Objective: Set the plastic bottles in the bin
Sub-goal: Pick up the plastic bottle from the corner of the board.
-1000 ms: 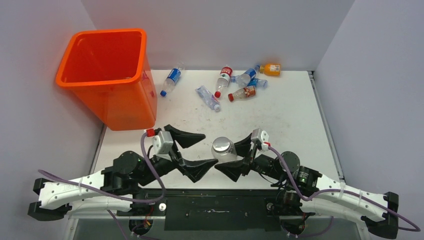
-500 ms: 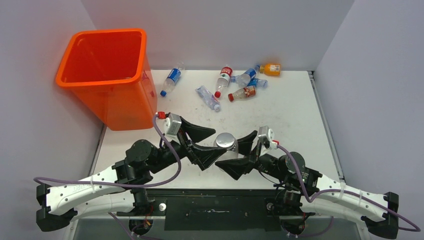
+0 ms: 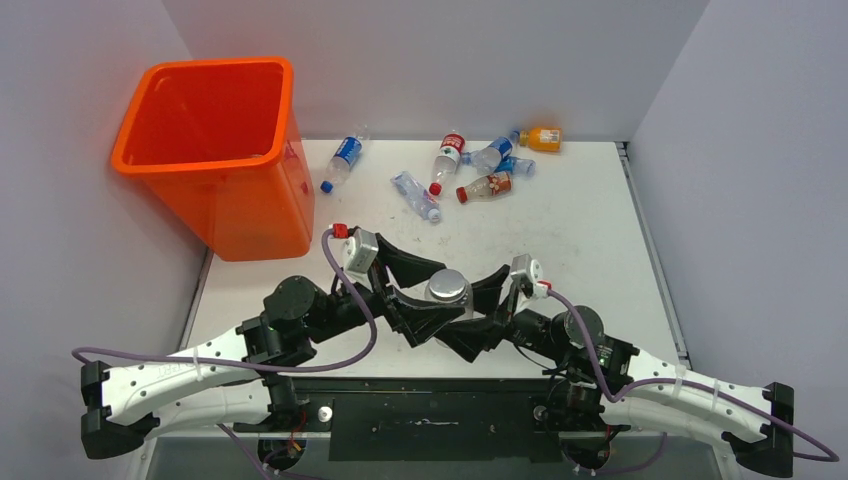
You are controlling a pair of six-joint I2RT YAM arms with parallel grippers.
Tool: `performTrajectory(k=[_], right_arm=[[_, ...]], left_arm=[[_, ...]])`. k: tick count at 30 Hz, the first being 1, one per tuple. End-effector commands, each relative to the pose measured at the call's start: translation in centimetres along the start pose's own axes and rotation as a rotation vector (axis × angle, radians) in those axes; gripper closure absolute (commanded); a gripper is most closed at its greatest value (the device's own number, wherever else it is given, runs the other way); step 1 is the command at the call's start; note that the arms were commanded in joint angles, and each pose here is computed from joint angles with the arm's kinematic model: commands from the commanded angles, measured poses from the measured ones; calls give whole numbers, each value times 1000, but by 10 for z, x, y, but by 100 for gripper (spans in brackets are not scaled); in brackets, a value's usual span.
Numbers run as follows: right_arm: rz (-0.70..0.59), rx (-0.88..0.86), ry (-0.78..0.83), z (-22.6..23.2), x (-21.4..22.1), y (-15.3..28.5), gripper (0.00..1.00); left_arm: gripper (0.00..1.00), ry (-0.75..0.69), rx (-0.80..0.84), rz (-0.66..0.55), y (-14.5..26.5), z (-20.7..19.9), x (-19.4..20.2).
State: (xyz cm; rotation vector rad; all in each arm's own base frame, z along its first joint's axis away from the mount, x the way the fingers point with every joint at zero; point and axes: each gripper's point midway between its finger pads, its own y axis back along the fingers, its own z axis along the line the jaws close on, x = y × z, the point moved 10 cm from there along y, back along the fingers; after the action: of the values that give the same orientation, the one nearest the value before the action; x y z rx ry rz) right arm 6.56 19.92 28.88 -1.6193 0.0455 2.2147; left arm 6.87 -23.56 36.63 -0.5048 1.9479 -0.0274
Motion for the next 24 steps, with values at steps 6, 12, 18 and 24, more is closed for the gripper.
performTrajectory(k=[6, 12, 18, 24], right_arm=[[-76, -67, -10, 8, -8, -7, 57], [-81, -66, -12, 9, -7, -6, 57], [-82, -67, -17, 10, -6, -6, 58], [-80, -69, -13, 11, -7, -8, 58]], left_arm=[[13, -47, 66, -117, 4, -12, -27], [18, -60, 35, -84, 4, -8, -23], [23, -61, 22, -53, 2, -6, -18], [39, -64, -18, -25, -1, -2, -14]])
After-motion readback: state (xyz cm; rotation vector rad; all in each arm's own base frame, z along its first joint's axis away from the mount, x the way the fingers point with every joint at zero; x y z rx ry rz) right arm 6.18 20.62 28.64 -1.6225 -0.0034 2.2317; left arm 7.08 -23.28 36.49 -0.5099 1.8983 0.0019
